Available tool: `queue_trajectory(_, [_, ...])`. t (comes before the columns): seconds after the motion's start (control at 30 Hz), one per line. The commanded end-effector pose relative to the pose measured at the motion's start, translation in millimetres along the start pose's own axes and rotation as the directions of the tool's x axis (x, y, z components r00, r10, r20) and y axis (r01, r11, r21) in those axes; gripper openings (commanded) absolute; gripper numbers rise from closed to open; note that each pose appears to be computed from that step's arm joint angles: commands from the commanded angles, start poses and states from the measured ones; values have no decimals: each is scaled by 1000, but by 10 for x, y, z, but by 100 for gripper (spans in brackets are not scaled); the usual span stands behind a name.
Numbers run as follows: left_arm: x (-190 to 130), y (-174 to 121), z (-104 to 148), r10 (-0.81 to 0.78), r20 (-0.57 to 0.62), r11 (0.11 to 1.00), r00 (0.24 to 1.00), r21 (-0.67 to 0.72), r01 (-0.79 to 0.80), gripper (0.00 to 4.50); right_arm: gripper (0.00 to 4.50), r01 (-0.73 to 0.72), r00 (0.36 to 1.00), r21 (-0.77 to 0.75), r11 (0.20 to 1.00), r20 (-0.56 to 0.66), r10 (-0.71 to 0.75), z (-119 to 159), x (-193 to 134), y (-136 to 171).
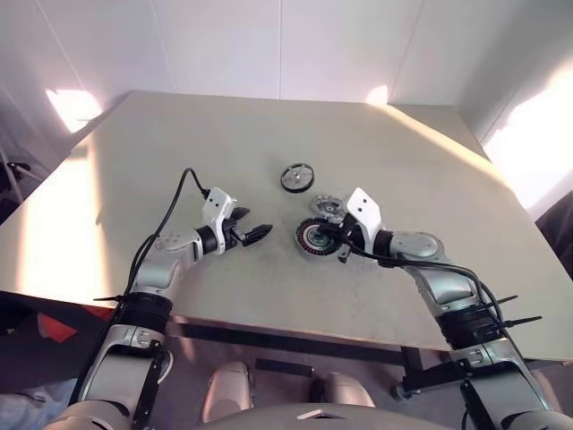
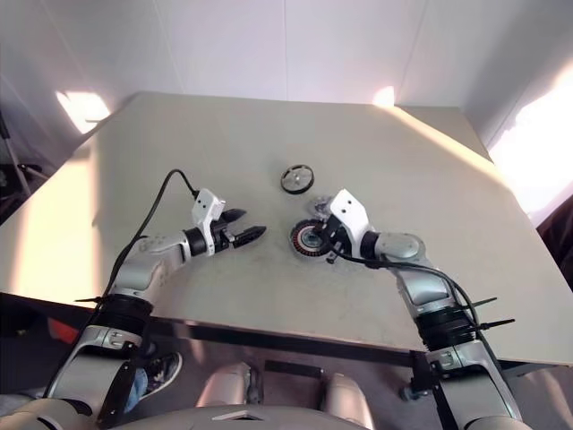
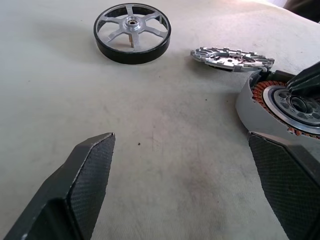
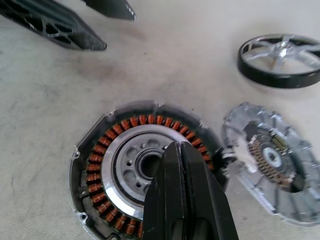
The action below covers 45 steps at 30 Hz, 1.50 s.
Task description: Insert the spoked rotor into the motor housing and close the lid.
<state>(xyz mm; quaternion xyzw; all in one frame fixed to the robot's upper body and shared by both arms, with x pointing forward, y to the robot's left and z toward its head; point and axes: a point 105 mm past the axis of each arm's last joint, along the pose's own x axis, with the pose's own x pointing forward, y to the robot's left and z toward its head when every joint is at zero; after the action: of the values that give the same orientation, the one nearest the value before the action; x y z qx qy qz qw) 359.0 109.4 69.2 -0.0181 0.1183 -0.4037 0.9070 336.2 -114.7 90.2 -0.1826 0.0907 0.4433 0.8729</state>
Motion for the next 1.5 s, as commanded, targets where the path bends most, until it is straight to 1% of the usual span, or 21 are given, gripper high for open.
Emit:
queue_trajectory(0.03, [22, 1, 155, -5, 37, 999, 999, 37, 3, 450, 1, 12, 995, -85, 996, 96, -4, 393, -62, -49])
queue_trajectory(0.1, [23, -1, 157, -6, 38, 999, 999, 38, 5, 450, 1, 8, 995, -81, 997, 97, 0, 402, -53, -32])
queue_trajectory(0.17, [23, -4, 159, -7, 38, 999, 999, 38, 5, 450, 1, -3, 996, -63, 998, 85, 8, 341, -20, 5])
queue_trajectory(0.3, [14, -3, 163, -4, 37, 999, 999, 40, 3, 450, 1, -30, 1000, 86, 996, -6, 30, -123, 142, 131])
queue_trajectory(0.37, [14, -1, 167, -2, 38, 999, 999, 41, 1, 450, 1, -12, 997, 99, 995, -81, 20, -380, 192, 162])
queue_trajectory(0.43, [13, 7, 175, 1, 40, 999, 999, 41, -2, 450, 1, 1, 998, 92, 996, -63, 5, -341, 193, 141])
queue_trajectory(0.47, [15, 9, 177, 2, 42, 999, 999, 40, -3, 450, 1, 2, 1000, 89, 996, -26, 0, -229, 175, 115])
queue_trajectory(0.5, [18, 5, 176, 1, 43, 999, 999, 38, -3, 450, 1, 4, 1000, 59, 998, 30, -6, -30, 124, 69])
queue_trajectory(0.6, [43, -20, 159, -2, 48, 1000, 999, 20, 1, 450, 1, 20, 989, -14, 1000, 147, -18, 424, -35, -30])
queue_trajectory(0.67, [78, -7, 151, 14, 56, 1000, 998, -12, -14, 450, 1, 46, 981, -48, 998, 192, -36, 625, -127, -98])
queue_trajectory(0.73, [118, 28, 146, 42, 57, 998, 997, -40, -40, 450, 1, 71, 975, -61, 996, 217, -56, 741, -187, -153])
queue_trajectory(0.8, [222, 163, 138, 138, 45, 981, 989, -145, -130, 450, 1, 107, 966, -62, 992, 243, -89, 848, -266, -229])
queue_trajectory(0.9, [383, 239, 159, 200, 33, 939, 979, -294, -182, 450, 1, 135, 963, -61, 989, 241, -117, 868, -326, -282])
queue_trajectory(1.03, [631, 235, 319, 211, 68, 873, 975, -461, -157, 450, 1, 156, 964, -51, 986, 224, -141, 818, -381, -322])
queue_trajectory(1.1, [757, 194, 407, 201, 86, 840, 976, -528, -127, 450, 1, 163, 964, -49, 985, 221, -148, 811, -399, -336])
queue_trajectory(1.2, [902, 135, 467, 201, 82, 787, 976, -607, -111, 450, 1, 168, 963, -46, 985, 219, -155, 810, -411, -341])
queue_trajectory(1.37, [1086, 50, 463, 263, 24, 662, 964, -731, -163, 450, 1, 185, 958, -39, 982, 228, -172, 838, -428, -368])
queue_trajectory(1.4, [1111, 35, 466, 277, 17, 618, 961, -769, -165, 450, 1, 194, 957, -37, 980, 227, -180, 841, -434, -381])
queue_trajectory(1.5, [1144, 29, 451, 319, -11, 529, 948, -828, -188, 450, 1, 208, 954, -33, 978, 228, -196, 849, -450, -400])
